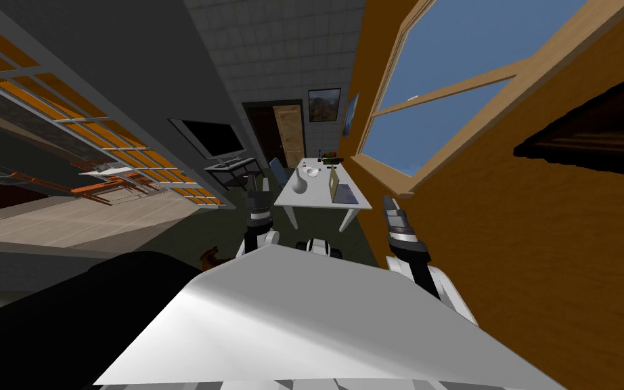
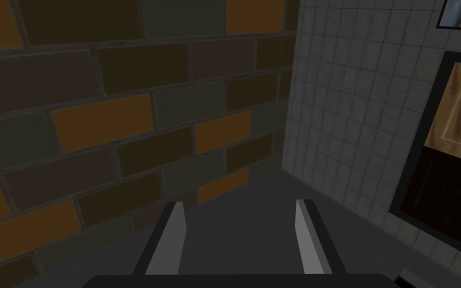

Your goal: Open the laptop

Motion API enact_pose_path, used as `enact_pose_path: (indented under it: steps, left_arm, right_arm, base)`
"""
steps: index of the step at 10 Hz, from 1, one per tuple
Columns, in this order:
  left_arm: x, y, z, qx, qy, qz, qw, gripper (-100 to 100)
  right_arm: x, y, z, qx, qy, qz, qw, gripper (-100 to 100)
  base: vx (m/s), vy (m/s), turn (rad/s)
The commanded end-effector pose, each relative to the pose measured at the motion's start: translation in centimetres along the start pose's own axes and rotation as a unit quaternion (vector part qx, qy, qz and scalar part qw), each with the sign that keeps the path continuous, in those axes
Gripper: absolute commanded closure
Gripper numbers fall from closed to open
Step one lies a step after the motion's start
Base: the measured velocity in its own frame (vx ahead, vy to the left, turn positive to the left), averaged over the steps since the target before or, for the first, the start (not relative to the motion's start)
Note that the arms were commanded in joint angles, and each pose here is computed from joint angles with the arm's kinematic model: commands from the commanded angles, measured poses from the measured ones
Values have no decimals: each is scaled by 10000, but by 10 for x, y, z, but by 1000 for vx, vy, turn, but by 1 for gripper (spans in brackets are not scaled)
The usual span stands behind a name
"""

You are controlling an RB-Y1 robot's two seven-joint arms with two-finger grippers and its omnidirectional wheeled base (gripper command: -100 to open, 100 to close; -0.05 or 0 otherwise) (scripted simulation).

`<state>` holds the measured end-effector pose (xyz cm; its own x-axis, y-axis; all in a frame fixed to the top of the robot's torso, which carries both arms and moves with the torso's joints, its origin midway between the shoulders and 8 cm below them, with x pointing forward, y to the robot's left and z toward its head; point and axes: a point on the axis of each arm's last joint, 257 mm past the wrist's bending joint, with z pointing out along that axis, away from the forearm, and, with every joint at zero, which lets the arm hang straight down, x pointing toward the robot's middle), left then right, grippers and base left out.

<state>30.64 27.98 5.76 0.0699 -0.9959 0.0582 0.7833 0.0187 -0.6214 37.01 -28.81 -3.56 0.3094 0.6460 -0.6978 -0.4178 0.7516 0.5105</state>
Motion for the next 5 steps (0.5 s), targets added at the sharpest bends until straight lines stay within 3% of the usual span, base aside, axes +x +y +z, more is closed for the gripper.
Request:
enact_pose_path:
  steps: [1,3,5]
  left_arm:
    - [0,0,0,0,0,0,10000,0]
    - [0,0,0,0,0,0,10000,0]
    - [0,0,0,0,0,0,10000,0]
  right_arm:
    - [8,-23,-3,202,325,-819,9959,-100]
    - [13,-44,-6,350,581,-1463,9869,-100]
    - [16,-67,-9,497,849,-2128,9721,-100]
  base:
    - [32,187,23]
    - [60,176,26]
    - [40,182,30]
